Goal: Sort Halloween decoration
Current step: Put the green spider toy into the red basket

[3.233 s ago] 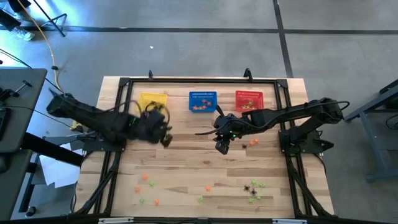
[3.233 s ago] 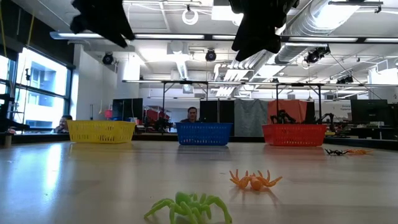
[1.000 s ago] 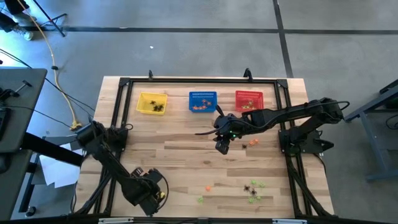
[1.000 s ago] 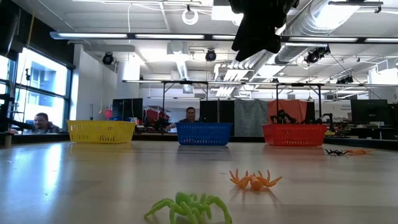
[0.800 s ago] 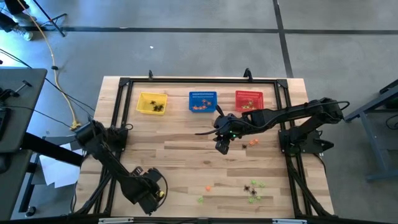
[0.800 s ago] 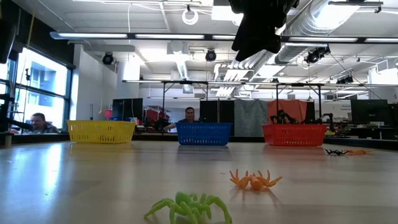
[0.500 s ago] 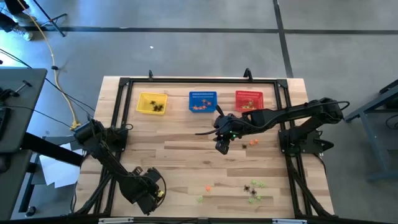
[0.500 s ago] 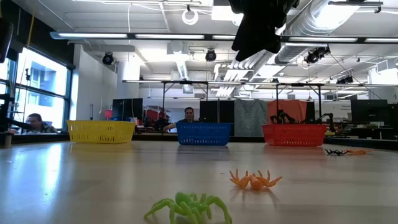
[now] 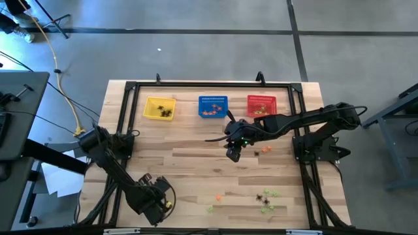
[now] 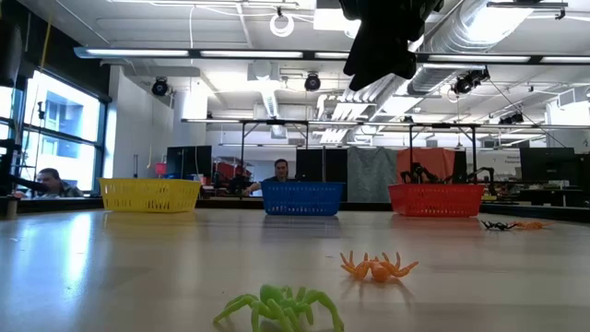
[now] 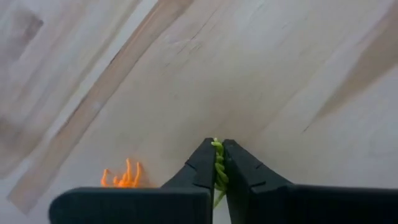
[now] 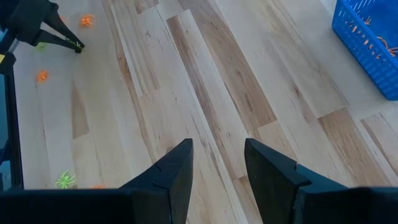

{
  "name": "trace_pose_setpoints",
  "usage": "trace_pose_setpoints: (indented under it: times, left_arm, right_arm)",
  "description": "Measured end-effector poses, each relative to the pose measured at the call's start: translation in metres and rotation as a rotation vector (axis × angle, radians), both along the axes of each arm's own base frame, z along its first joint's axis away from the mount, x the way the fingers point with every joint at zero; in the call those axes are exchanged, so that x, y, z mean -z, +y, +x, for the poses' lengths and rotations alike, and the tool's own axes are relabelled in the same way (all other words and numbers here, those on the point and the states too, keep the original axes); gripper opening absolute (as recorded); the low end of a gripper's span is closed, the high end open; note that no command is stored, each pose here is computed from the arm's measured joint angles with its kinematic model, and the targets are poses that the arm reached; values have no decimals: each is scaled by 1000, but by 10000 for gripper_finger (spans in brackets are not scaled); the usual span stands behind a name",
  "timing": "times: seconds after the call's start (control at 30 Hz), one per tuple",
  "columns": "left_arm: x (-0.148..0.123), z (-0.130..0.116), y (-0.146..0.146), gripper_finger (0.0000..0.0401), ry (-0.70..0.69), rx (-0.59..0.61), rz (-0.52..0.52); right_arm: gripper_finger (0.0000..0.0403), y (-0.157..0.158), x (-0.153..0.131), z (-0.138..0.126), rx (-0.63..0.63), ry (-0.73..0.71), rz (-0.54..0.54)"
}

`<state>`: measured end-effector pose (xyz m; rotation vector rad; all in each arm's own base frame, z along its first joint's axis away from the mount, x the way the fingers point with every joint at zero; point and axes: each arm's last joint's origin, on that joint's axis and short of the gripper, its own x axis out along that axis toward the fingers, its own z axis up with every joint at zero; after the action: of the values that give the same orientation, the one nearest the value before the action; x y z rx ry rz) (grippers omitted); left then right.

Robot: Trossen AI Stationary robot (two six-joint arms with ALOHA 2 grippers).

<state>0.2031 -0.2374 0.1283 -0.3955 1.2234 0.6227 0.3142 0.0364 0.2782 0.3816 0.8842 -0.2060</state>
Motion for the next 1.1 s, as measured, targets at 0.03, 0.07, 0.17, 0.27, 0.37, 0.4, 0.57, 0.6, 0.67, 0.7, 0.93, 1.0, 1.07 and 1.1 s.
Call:
trace_pose_setpoints:
  times: [0.03, 0.07, 0.17, 0.27, 0.37, 0.4, 0.57, 0.6, 0.67, 0.7, 0.93, 1.0, 1.07, 1.1]
  left_arm:
    - [-2, 2, -1, 3, 2, 16, 7]
    - [-4, 4, -1, 3, 10, 29, 17]
    - [-15, 14, -4, 2, -4, 82, 36]
    - [-33, 29, -11, 1, -66, 174, 34]
    - [-57, 46, -17, 1, -148, 286, 76]
    - [-66, 53, -18, 1, -188, 322, 102]
    - [-108, 77, -24, 1, -407, 465, 364]
    - [-115, 79, -27, 1, -446, 491, 427]
    - [-126, 80, -31, 0, -482, 547, 538]
    - [-130, 81, -32, 0, -485, 572, 586]
    - [-132, 94, -12, 0, -398, 595, 779]
    - [-128, 99, -1, 0, -363, 570, 820]
    - [-122, 103, 11, 0, -335, 533, 896]
    - [-120, 104, 18, 0, -315, 518, 940]
  right_arm:
    - [142, 0, 0, 0, -1, 0, 0]
    - [142, 0, 0, 0, 0, 0, 0]
    - [142, 0, 0, 0, -1, 0, 0]
    - [142, 0, 0, 0, 0, 0, 0]
    - [142, 0, 0, 0, 0, 0, 0]
    - [142, 0, 0, 0, 0, 0, 0]
    - [142, 0, 0, 0, 4, -1, -6]
    - [142, 0, 0, 0, 5, -1, -7]
    - [142, 0, 0, 0, 5, -2, -11]
    - [142, -1, 0, 1, 15, -9, -16]
    - [142, -2, -4, 5, 161, -82, 19]
    - [142, -3, -4, 5, 192, -85, -7]
    - [142, -3, -4, 4, 200, -85, -5]
    - [142, -3, -4, 4, 201, -82, -4]
